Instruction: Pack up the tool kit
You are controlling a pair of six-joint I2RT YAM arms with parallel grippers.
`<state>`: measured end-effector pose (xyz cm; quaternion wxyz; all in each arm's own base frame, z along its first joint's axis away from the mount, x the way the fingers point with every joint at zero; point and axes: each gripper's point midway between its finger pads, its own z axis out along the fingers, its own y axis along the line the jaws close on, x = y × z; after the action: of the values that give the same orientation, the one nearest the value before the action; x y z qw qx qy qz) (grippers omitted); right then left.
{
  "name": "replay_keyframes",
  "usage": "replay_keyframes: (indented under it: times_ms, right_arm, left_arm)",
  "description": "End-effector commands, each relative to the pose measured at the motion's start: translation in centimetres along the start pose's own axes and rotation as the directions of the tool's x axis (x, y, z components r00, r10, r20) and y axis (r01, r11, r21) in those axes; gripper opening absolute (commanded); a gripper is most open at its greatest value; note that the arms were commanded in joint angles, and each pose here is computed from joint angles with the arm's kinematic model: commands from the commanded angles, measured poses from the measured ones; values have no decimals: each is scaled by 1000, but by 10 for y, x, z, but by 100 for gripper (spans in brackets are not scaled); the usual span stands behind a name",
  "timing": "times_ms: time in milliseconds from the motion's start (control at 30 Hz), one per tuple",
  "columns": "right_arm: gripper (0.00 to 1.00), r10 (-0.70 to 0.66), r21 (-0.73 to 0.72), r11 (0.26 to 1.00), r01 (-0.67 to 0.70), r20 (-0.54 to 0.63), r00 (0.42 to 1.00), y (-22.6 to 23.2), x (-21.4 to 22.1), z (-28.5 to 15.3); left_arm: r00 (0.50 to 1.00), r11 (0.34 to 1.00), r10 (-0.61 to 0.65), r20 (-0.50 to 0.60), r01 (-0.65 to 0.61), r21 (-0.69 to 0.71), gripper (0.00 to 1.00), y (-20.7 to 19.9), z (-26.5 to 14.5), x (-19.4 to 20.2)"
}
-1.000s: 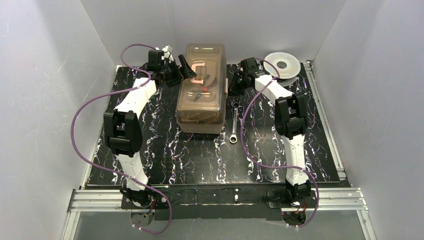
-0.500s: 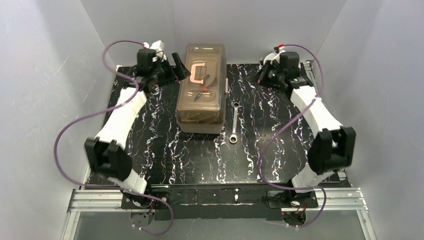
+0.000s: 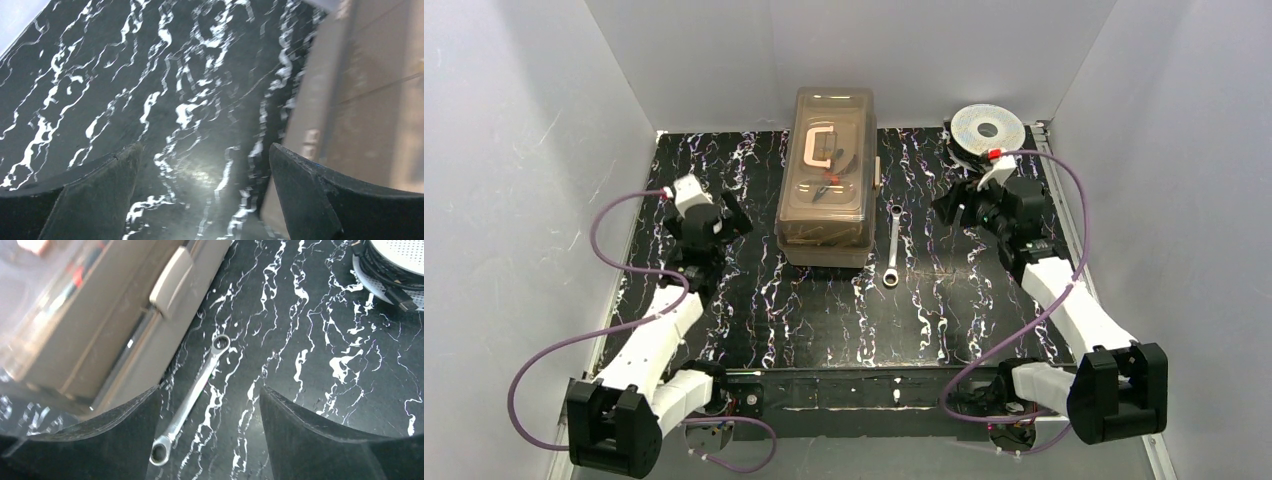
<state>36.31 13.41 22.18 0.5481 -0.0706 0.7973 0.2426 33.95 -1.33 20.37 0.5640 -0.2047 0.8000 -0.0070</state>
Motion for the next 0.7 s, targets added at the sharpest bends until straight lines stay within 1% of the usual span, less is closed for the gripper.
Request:
replay_keyframes:
  times_ms: [0,67,167,200,233,267,300,367,400,433,500,567,633,667]
  right_arm:
    - [80,-195,-9,980,200,175,965,1,-22,-9]
    - [82,-214,77,976,203,193,958,-16,-12,-15]
    - [86,-210,274,952,134,270,940,-52,-10,-32]
    - [86,-235,298,942,152,269,934,-57,-7,-35]
    - [86,-266,300,935,191,234,935,-58,3,-37]
    - [86,-281,285,934,218,203,938,-57,13,-38]
    - [86,-277,289,933,215,193,941,-60,24,-39]
    - [86,-265,317,930,187,222,938,-68,37,-43]
    - [86,-271,328,927,181,253,929,-70,38,-46]
    - [86,-275,330,926,183,257,927,-71,43,-46]
    - [87,-280,343,921,185,254,926,-74,44,-46]
    - [86,-289,376,908,186,239,927,-82,46,-45]
    - [87,-286,413,895,171,237,928,-92,51,-43]
    - [87,-297,430,886,171,245,923,-95,46,-41]
  left_arm:
    - [978,997,61,197,-51,-56,99,16,16,-12]
    - [980,991,125,155,-117,-63,99,19,28,7]
    - [977,983,179,115,-173,-60,100,23,46,39]
    - [973,979,203,106,-199,-46,99,22,50,48]
    - [968,973,230,101,-228,-33,100,22,54,59]
    - [959,966,257,123,-257,-19,100,20,57,61]
    - [946,953,301,119,-302,-5,100,17,56,67]
    - [910,920,387,150,-392,8,100,11,55,67]
    - [903,912,400,156,-409,25,100,7,55,67]
    - [900,910,404,164,-414,33,99,4,55,67]
    - [900,909,407,158,-416,31,99,5,55,67]
    - [896,908,407,178,-418,33,99,4,52,67]
    - [879,896,428,209,-442,25,100,3,44,68]
    - [865,884,451,219,-466,21,99,1,40,70]
